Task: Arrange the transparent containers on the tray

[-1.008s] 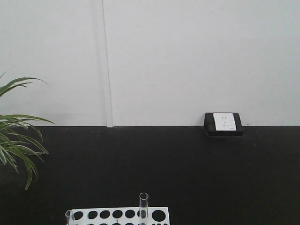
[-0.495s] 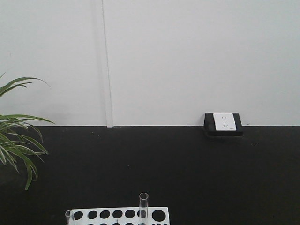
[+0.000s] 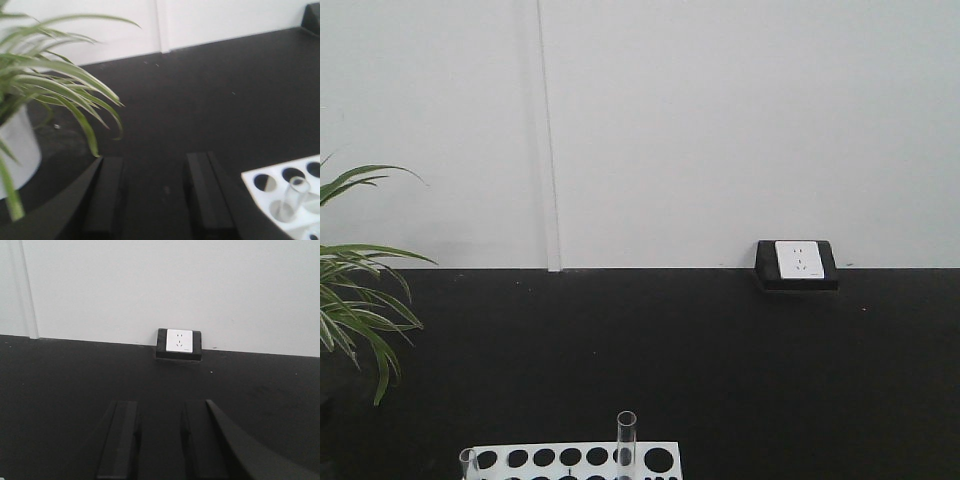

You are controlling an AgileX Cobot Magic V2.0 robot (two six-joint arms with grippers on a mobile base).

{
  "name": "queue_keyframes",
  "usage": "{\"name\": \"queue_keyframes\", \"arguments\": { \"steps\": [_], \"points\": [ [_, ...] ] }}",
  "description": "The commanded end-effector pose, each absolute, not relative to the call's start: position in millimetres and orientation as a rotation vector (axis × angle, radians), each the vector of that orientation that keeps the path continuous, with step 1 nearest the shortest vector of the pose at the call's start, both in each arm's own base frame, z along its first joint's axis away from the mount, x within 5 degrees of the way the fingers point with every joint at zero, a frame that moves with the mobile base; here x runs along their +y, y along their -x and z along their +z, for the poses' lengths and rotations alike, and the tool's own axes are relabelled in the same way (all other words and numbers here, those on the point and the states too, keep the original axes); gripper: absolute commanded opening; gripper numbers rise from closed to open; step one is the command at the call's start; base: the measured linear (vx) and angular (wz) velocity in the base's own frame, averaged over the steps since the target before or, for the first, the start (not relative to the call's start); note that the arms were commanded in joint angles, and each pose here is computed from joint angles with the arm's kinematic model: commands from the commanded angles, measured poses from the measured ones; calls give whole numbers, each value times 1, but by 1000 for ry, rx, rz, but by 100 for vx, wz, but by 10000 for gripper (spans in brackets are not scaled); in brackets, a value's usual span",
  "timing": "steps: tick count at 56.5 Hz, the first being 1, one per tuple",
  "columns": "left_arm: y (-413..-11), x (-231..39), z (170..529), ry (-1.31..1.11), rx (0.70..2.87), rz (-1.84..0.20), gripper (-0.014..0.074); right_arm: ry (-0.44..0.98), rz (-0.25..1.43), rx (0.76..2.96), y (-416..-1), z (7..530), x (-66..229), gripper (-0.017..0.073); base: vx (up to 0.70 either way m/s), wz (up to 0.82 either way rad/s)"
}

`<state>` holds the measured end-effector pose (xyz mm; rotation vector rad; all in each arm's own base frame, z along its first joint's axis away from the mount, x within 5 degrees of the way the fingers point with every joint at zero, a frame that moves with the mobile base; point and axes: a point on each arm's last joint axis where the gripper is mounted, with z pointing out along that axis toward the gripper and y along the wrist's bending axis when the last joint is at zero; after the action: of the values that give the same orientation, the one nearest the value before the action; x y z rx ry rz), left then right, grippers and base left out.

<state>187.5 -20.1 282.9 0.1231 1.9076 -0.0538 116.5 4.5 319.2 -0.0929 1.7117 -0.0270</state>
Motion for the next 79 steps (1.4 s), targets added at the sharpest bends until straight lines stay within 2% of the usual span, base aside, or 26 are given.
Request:
{"name": "queue_keyframes", "arguments": {
  "steps": [1,9,21,46,79],
  "points": [
    [-193,-32,285,-139,1759,-143,414,96,-36,1604,-118,337,5,318,0,0],
    [-186,-46,256,-197,1726,-237,414,96,-36,1604,-118,337,5,318,0,0],
    [-181,-56,221,-259,1835,-272,424,96,-36,1604,-118,337,5,318,0,0],
    [-201,-81,204,-326,1747,-375,437,96,-36,1604,-118,337,5,318,0,0],
    [-220,-85,184,-244,1680,-413,437,98,-38,1659,-118,332,4,318,0,0]
  ]
}}
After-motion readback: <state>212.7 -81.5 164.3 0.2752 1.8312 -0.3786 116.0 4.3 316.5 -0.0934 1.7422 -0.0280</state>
